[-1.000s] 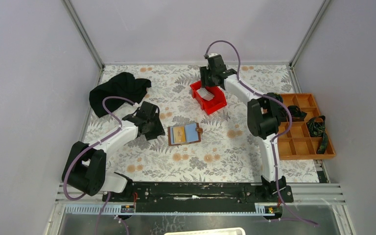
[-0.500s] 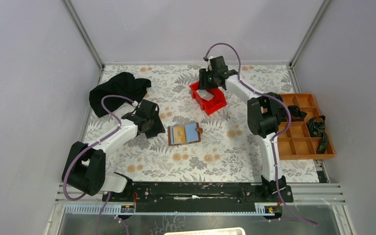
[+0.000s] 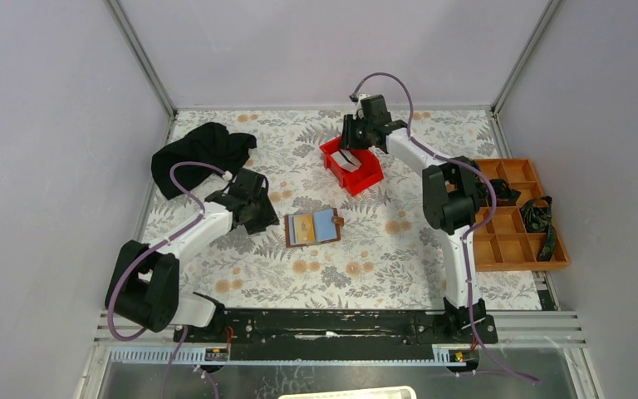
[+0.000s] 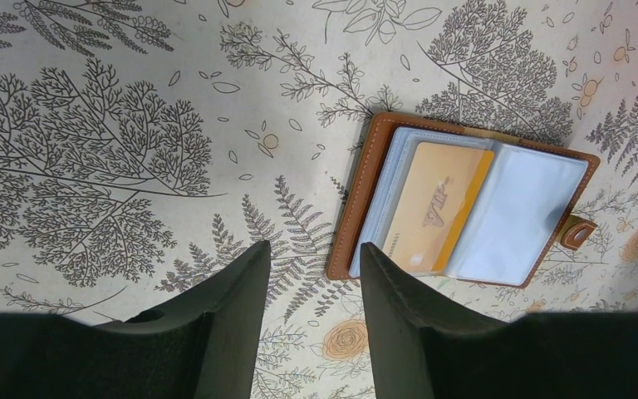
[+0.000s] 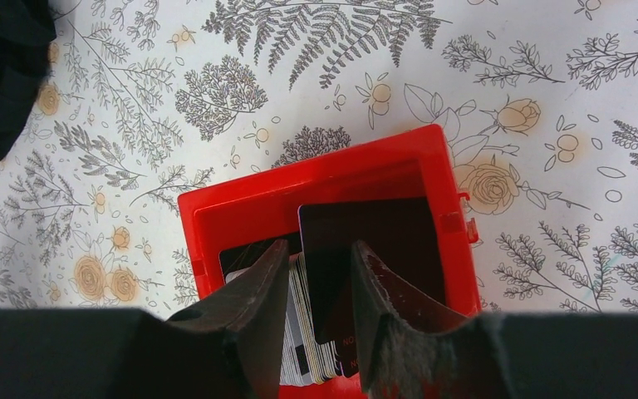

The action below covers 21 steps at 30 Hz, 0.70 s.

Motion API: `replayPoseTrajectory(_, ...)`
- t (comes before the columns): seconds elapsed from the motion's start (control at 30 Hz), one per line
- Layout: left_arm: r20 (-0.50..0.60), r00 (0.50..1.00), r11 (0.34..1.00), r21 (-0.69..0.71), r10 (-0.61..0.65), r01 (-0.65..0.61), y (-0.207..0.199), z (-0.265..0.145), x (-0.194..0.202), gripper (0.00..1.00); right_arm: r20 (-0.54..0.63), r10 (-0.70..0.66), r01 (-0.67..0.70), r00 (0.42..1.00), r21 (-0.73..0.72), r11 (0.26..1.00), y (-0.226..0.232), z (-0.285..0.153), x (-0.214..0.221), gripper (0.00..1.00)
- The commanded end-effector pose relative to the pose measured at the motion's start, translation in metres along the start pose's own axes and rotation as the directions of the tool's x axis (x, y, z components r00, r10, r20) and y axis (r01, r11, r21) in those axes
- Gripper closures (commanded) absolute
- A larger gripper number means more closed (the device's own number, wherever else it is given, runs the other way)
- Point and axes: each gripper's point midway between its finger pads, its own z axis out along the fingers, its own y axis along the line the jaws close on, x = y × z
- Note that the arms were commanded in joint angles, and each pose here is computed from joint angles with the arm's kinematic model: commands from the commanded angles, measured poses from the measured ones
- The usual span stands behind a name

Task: Put the credit cards into the card holder
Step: Pick up the credit card from the storage box.

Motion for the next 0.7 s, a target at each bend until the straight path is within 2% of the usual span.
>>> replayPoseTrajectory(0.0,0.030,1.000,1.000,0.010,-0.004,0.004,-0.003,-0.006,-0.009,0.49,-0.027,0.037,-0.038,0.999,-0.035,0.999,0.017,-0.018,0.002,0.68)
replayPoseTrajectory(0.3,0.019,1.000,1.000,0.027,-0.010,0.010,-0.005,-0.003,-0.006,0.49,-0.024,0.044,-0.045,0.999,-0.042,0.998,0.022,-0.028,-0.002,0.68)
replayPoseTrajectory(0.67,0.009,1.000,0.999,0.033,-0.007,0.007,-0.005,-0.001,-0.004,0.51,-0.041,0.059,-0.061,0.997,-0.056,0.997,0.025,-0.030,0.003,0.61)
